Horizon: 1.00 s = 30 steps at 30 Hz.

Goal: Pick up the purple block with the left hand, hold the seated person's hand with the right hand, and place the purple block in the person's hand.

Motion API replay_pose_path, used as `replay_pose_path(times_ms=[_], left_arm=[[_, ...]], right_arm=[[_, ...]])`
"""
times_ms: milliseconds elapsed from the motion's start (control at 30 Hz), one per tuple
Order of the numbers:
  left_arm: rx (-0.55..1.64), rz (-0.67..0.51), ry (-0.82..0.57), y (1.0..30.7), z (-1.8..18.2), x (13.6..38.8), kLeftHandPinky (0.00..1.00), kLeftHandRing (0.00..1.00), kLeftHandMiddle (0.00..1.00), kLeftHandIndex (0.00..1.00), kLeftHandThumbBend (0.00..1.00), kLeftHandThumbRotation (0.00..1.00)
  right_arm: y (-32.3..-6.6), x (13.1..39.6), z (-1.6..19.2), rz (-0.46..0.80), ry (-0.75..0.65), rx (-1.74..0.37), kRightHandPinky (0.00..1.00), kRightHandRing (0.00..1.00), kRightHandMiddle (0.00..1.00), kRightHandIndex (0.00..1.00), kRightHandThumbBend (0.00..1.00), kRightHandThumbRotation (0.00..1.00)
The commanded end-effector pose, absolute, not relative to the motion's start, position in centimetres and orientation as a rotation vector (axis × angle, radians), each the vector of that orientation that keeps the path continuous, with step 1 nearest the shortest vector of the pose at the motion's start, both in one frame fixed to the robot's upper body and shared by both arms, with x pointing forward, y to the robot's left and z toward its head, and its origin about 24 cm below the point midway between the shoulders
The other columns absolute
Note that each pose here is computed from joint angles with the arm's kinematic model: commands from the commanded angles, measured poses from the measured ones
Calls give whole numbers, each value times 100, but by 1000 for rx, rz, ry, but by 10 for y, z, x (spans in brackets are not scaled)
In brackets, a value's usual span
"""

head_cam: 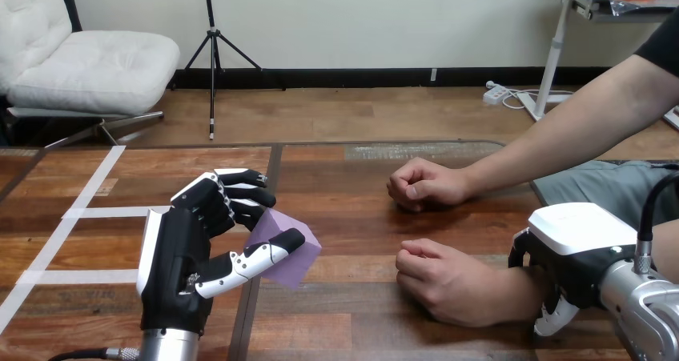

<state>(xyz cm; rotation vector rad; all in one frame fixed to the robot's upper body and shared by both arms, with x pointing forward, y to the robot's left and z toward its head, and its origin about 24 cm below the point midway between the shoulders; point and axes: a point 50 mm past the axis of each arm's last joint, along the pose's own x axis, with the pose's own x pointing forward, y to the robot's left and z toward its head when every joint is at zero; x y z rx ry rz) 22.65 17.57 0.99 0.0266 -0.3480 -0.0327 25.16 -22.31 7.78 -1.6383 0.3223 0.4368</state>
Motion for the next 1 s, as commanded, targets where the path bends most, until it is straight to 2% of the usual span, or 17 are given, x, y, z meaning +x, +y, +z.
replay_pose_path(times_ms=[0, 400, 733, 967], left_arm=[[36, -35, -457, 174, 31, 238, 35, 42, 51, 55, 82, 11], [43, -32, -456, 175, 32, 239, 35, 42, 51, 55, 82, 12], [33, -33, -459, 175, 33, 239, 35, 42, 51, 55, 83, 11], [35, -33, -463, 175, 33, 239, 36, 42, 51, 55, 82, 11]], right_arm=[[-217, 262, 89, 388, 253, -1613, 38, 50, 55, 61, 78, 0], [-217, 264, 90, 385, 234, -1607, 31, 41, 48, 58, 77, 0], [-217, 264, 89, 403, 263, -1610, 37, 47, 53, 59, 78, 0], [-217, 264, 85, 414, 268, -1622, 36, 45, 52, 58, 80, 0]])
